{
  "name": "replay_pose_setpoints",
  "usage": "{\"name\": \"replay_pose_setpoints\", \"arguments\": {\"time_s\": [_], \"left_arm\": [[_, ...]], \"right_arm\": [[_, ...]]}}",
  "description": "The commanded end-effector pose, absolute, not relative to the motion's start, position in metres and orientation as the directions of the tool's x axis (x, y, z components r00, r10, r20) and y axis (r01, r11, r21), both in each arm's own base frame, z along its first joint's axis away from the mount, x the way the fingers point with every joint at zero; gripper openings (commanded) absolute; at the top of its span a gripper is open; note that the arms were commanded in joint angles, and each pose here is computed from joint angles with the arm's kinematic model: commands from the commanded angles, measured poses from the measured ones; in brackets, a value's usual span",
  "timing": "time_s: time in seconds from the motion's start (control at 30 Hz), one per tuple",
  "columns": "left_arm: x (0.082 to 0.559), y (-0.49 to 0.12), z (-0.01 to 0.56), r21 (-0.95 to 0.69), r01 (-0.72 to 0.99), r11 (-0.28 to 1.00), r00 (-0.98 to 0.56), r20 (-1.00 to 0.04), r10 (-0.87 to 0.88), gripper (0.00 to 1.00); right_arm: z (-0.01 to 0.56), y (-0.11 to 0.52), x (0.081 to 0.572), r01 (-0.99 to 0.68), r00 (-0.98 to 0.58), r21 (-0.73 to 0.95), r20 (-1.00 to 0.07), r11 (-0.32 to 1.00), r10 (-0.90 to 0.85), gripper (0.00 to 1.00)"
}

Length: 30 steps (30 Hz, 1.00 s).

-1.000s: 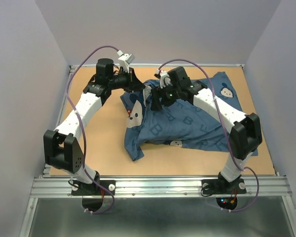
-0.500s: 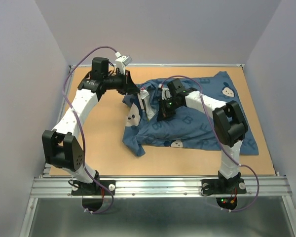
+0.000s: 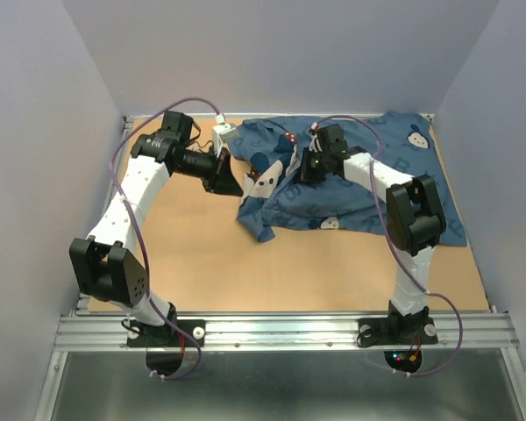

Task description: Put the pillow into the pillowcase

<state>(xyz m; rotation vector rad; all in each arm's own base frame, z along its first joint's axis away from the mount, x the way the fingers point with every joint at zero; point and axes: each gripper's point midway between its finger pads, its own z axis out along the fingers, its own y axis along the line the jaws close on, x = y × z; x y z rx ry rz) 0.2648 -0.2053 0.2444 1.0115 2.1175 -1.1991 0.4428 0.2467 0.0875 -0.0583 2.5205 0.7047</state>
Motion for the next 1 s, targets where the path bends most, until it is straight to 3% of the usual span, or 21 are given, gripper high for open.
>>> {"name": "replay_pose_setpoints", "arguments": {"time_s": [0.0,0.13,0.17,0.2,0.33,0.47,0.5,0.53,0.6,0.67,0.73,0.8,0.83,0.93,0.97], "left_arm": [[0.266,-0.227,0.318,-0.434,0.884,0.177,-0.468,-0.833,0.294,0.00],[0.306,-0.239,0.337,-0.409,0.882,0.234,-0.459,-0.859,0.228,0.01],[0.321,-0.240,0.335,-0.403,0.870,0.285,-0.465,-0.862,0.201,0.11],[0.337,-0.236,0.327,-0.388,0.844,0.371,-0.476,-0.860,0.185,0.31],[0.372,-0.220,0.294,-0.362,0.734,0.574,-0.501,-0.859,0.099,0.64],[0.370,-0.223,0.241,-0.296,0.718,0.630,-0.506,-0.844,0.180,0.65],[0.362,-0.228,0.223,-0.284,0.733,0.618,-0.503,-0.838,0.211,0.65],[0.357,-0.232,0.213,-0.289,0.736,0.612,-0.511,-0.830,0.222,0.65],[0.347,-0.241,0.186,-0.263,0.754,0.602,-0.505,-0.818,0.275,0.63],[0.348,-0.246,0.173,-0.262,0.747,0.611,-0.506,-0.821,0.266,0.62],[0.356,-0.248,0.165,-0.271,0.718,0.641,-0.523,-0.818,0.241,0.62],[0.368,-0.257,0.170,-0.269,0.715,0.646,-0.499,-0.843,0.201,0.63],[0.372,-0.261,0.166,-0.268,0.718,0.642,-0.497,-0.844,0.203,0.63],[0.389,-0.283,0.173,-0.246,0.749,0.616,-0.447,-0.873,0.195,0.63],[0.394,-0.290,0.152,-0.264,0.744,0.614,-0.481,-0.850,0.217,0.63]], "right_arm": [[0.040,0.247,0.436,-0.098,-0.876,0.428,-0.466,0.898,0.126,0.00],[0.055,0.270,0.396,-0.202,-0.900,0.522,-0.432,0.829,0.053,0.01],[0.057,0.273,0.381,-0.239,-0.907,0.548,-0.421,0.801,0.017,0.01],[0.065,0.273,0.377,-0.261,-0.901,0.555,-0.433,0.790,0.007,0.01],[0.126,0.277,0.357,-0.385,-0.848,0.592,-0.529,0.708,-0.019,0.02],[0.153,0.272,0.342,-0.432,-0.820,0.592,-0.573,0.681,-0.022,0.36],[0.165,0.268,0.341,-0.469,-0.787,0.561,-0.616,0.682,-0.034,0.38],[0.171,0.266,0.342,-0.482,-0.768,0.543,-0.639,0.688,-0.033,0.35],[0.184,0.261,0.344,-0.515,-0.727,0.503,-0.686,0.694,-0.042,0.17],[0.187,0.262,0.343,-0.533,-0.716,0.494,-0.696,0.687,-0.056,0.06],[0.187,0.260,0.346,-0.524,-0.720,0.489,-0.691,0.698,-0.056,0.07],[0.184,0.258,0.350,-0.516,-0.717,0.470,-0.694,0.716,-0.061,0.27],[0.186,0.257,0.354,-0.512,-0.713,0.462,-0.699,0.724,-0.059,0.30],[0.189,0.248,0.365,-0.508,-0.696,0.429,-0.715,0.747,-0.064,0.31],[0.186,0.236,0.371,-0.483,-0.709,0.428,-0.703,0.764,-0.055,0.31]]}}
